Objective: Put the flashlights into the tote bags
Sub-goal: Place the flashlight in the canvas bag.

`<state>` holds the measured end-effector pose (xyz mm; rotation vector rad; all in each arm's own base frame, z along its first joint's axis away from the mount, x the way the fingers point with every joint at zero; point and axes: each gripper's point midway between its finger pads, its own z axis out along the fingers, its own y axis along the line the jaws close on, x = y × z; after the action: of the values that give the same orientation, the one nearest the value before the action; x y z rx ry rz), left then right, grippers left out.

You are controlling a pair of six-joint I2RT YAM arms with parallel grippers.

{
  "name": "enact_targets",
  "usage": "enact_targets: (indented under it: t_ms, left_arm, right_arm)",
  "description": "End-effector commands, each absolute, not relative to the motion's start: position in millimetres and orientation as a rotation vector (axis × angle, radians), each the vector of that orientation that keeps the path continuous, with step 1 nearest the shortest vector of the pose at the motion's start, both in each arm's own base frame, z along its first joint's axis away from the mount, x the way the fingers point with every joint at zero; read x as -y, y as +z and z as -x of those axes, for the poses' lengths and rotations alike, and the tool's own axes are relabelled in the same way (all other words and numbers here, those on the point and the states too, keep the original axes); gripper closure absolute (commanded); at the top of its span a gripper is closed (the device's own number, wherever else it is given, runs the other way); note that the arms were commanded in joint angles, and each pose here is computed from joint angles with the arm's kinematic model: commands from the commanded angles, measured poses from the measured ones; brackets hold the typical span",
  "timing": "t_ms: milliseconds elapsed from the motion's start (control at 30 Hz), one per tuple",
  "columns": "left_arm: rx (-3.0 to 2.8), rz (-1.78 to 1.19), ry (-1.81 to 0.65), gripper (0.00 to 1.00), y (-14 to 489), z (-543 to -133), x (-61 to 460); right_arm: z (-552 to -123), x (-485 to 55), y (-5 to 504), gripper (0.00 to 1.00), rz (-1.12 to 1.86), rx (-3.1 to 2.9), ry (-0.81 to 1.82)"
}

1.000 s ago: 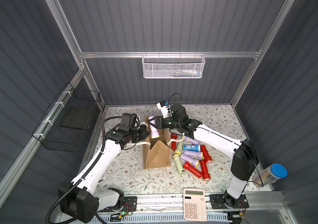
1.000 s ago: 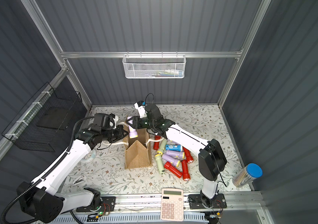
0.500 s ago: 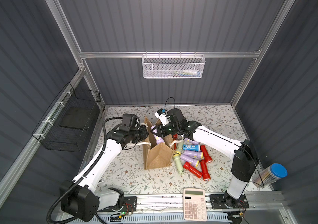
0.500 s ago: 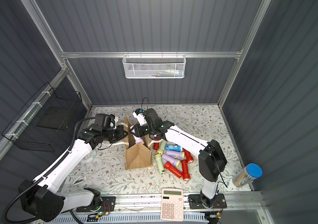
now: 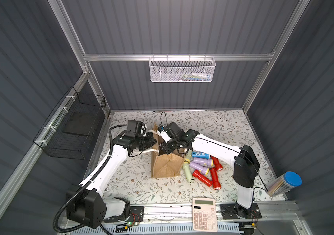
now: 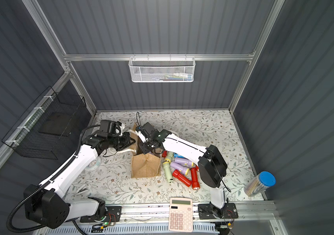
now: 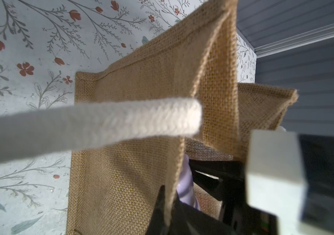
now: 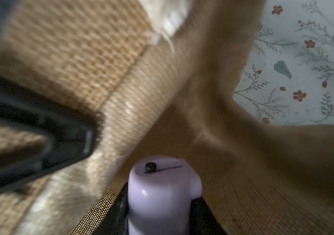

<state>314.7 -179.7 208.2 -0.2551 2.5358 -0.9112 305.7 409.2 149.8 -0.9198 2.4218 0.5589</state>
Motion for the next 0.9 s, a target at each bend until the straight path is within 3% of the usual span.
enact_targets:
  t_ms: [0, 267, 500, 700, 867]
  left_arm:
    - [-2.564, 0.236, -0.921, 1.00, 201, -310, 179]
    - [-2.622, 0.252, -0.880, 1.00, 186, -302, 171]
    - [-2.638, 0.256, -0.903, 1.00, 177, -305, 175]
    - [-2.637, 0.238, -0.918, 1.00, 178, -312, 179]
    - [-2.637, 0.232, -0.936, 1.00, 177, -314, 182]
  right_arm:
    - [-301, -400, 116, 0.89, 0.855, -2.570, 0.505]
    - [-309, -401, 86, 0.81, 0.702, -2.701, 0.587]
    - [-307, -390, 57, 0.72, 0.670, -2.810, 0.472]
    - [-303, -385, 45, 0.54, 0.683, -2.854, 0.434]
    - [-302, -384, 45, 0.49, 0.696, -2.856, 0.430]
